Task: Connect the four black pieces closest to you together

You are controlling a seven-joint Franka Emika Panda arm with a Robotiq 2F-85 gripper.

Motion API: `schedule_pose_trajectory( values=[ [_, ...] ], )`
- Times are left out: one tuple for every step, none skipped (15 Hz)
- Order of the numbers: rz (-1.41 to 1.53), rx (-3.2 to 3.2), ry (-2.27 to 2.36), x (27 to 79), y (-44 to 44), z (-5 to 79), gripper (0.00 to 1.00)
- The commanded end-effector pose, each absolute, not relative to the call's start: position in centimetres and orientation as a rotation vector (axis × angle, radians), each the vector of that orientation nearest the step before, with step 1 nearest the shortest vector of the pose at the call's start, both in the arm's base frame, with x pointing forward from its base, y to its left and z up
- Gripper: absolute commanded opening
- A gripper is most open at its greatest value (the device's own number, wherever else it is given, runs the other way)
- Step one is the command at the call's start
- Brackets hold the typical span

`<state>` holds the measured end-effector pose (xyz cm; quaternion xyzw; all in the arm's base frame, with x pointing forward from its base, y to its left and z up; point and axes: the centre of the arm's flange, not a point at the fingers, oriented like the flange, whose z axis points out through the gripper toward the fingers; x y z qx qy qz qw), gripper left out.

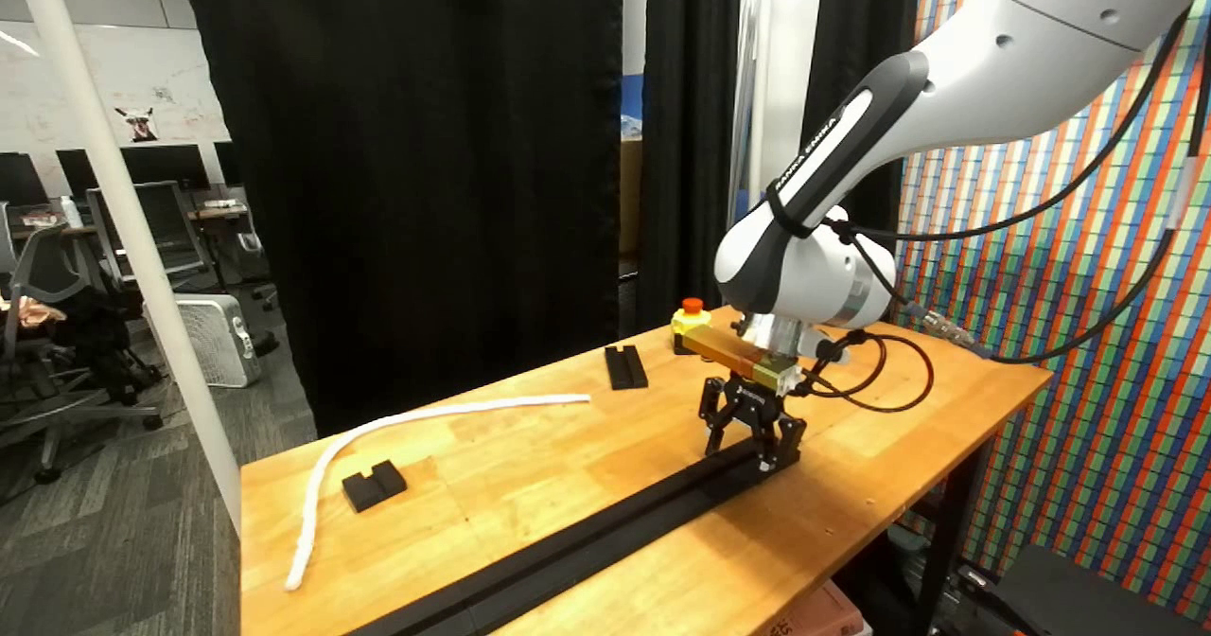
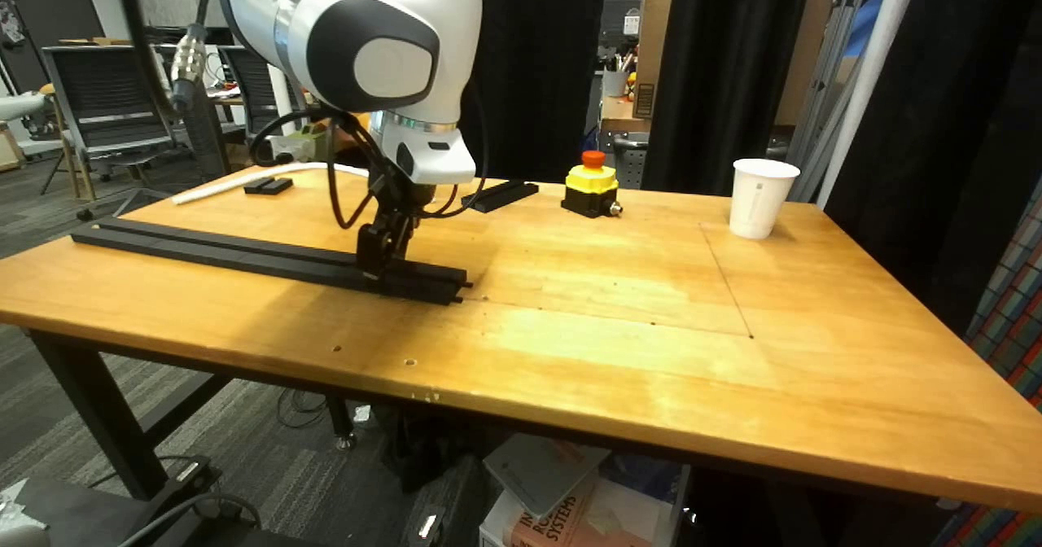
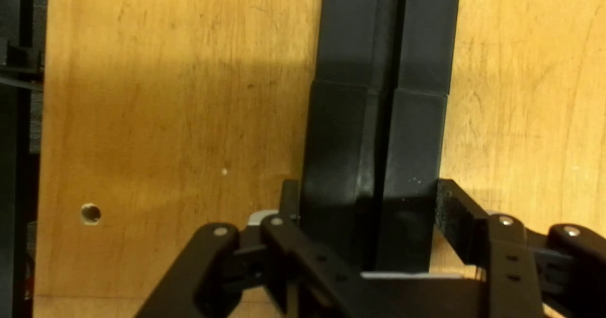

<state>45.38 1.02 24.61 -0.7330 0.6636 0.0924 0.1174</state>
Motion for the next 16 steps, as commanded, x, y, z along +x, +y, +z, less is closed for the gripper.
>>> schedule_pose_trajectory(
  values=[
    [0.254, -2.171, 1.931, 46.5, 1.3, 24.3, 0.47],
    [0.253, -2.173, 1.929, 46.6, 1.2, 24.3, 0.47],
    [0.254, -2.176, 1.926, 46.7, 1.2, 24.3, 0.47],
    [0.253, -2.178, 1.924, 46.8, 1.2, 24.3, 0.47],
    [0.253, -2.181, 1.922, 46.9, 1.1, 24.3, 0.47],
    [0.252, -2.184, 1.920, 47.0, 1.1, 24.3, 0.47],
    [0.254, -2.190, 1.915, 47.1, 1.1, 24.2, 0.47],
    [0.254, -2.196, 1.910, 47.2, 1.1, 24.2, 0.47],
    [0.253, -2.204, 1.906, 47.2, 1.1, 24.2, 0.47],
    [0.253, -2.212, 1.901, 47.3, 1.2, 24.2, 0.47],
    [0.250, -2.225, 1.892, 47.3, 1.2, 24.2, 0.47],
    [0.248, -2.233, 1.886, 47.3, 1.2, 24.2, 0.47],
    [0.245, -2.237, 1.883, 47.4, 1.3, 24.2, 0.47],
    [0.244, -2.239, 1.879, 47.5, 1.3, 24.2, 0.47],
    [0.243, -2.240, 1.878, 47.6, 1.4, 24.2, 0.47],
    [0.239, -2.238, 1.883, 47.7, 1.4, 24.1, 0.47]
  ],
)
